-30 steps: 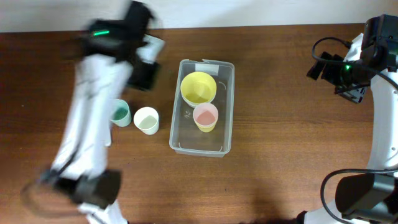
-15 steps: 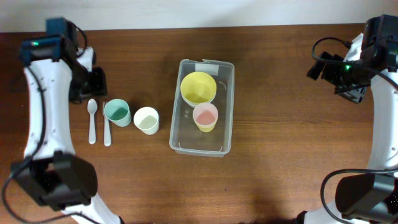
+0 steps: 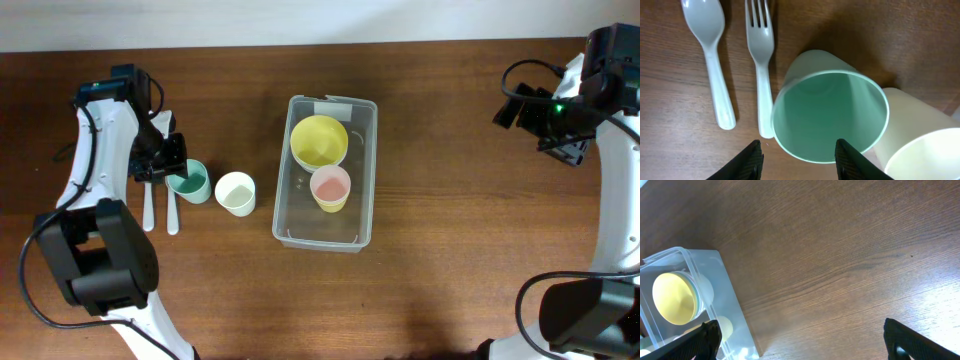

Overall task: Pack container
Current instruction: 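Move left gripper to the green cup and grasp its rim, then carry the green cup with left gripper into the container and release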

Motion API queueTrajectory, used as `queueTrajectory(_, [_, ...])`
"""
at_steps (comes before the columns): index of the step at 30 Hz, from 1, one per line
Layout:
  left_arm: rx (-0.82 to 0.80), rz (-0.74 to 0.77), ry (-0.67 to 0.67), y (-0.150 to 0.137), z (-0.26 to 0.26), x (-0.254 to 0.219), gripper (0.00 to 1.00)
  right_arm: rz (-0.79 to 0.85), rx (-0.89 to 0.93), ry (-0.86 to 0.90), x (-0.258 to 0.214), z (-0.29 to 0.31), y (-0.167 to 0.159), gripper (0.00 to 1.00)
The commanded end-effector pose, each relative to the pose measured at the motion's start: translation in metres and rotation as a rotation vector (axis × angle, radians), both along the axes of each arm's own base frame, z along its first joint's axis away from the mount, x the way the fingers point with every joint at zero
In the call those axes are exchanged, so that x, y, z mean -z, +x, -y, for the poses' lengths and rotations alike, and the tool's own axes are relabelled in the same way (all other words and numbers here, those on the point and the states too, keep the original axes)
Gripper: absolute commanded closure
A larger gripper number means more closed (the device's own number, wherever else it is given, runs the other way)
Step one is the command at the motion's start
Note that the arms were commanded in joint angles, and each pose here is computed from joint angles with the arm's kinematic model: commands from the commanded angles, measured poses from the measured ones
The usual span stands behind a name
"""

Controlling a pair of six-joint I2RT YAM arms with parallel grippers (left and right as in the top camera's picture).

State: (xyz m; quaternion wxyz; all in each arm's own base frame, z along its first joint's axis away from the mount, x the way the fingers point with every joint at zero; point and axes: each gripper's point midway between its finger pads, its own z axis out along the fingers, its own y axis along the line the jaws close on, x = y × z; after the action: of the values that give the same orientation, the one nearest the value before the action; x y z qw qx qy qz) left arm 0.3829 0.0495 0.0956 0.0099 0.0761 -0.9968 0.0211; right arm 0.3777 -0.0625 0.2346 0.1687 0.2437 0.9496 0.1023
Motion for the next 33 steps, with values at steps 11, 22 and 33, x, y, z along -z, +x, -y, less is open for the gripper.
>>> queueTrajectory(11, [-0.038,-0.019,0.054,-0.006,-0.011,0.033,0.53,0.014,-0.003,-0.008,-0.005,0.001,0.000,0.01])
queueTrajectory(22, [-0.039,0.035,0.061,0.007,-0.013,0.033,0.99,0.014,-0.003,-0.008,-0.005,0.001,0.000,0.01])
queueTrajectory(33, [-0.041,0.113,0.062,0.022,-0.014,-0.011,0.99,0.015,-0.003,-0.008,-0.005,0.001,0.000,0.01])
